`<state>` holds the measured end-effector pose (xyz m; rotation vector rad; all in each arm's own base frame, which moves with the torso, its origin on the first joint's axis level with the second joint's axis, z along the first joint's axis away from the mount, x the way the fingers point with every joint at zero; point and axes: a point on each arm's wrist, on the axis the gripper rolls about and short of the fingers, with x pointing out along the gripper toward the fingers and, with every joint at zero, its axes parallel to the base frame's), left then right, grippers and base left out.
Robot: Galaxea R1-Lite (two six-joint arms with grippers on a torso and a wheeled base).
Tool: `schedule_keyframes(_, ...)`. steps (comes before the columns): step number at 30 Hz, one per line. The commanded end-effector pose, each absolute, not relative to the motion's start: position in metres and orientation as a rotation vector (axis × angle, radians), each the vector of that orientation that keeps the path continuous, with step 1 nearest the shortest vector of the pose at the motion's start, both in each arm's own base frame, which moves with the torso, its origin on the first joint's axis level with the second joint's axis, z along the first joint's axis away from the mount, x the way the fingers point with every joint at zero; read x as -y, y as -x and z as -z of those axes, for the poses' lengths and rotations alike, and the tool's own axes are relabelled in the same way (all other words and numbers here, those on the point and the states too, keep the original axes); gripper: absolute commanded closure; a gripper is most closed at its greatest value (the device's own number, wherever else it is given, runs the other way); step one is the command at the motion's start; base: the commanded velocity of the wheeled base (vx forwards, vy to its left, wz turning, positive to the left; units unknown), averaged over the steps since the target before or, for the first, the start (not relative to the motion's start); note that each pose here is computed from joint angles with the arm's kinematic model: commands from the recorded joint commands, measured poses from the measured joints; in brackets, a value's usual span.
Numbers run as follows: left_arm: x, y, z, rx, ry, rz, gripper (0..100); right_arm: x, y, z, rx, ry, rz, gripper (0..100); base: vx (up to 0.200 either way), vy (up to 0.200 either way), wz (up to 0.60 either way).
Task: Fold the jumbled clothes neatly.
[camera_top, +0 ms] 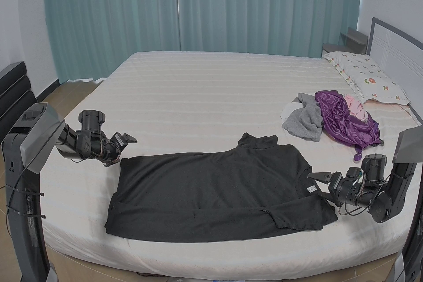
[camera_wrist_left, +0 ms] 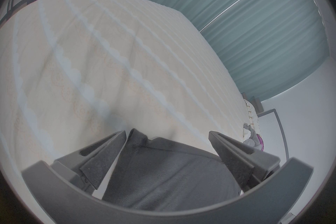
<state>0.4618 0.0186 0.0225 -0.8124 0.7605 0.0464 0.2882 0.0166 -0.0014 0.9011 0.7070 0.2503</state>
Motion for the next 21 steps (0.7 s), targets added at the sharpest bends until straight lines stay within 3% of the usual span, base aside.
schedule_keyframes(1,-0.0186,-0.4608,-0.0103,-0.787,0.809,-0.061,0,-0.0171,-0.2878,0.0029,-0.713,-0.901,-0.249,0,0.0,0.0,0.0)
schedule_keyframes(11,-0.0184,-0.4603,-0.0075,-0.796,0.815,-0.061,0,-0.0171,-0.2878,0.0029,-0.714,-0.902,-0.251,0,0.0,0.0,0.0)
schedule_keyframes(12,-0.0184,-0.4606,-0.0065,-0.798,0.815,-0.062,100,-0.0171,-0.2878,0.0029,-0.714,-0.903,-0.25,0,0.0,0.0,0.0)
schedule_keyframes(21,-0.0209,-0.46,-0.0022,-0.8,0.81,-0.085,100,-0.0162,-0.2879,0.0032,-0.713,-0.904,-0.248,0,0.0,0.0,0.0)
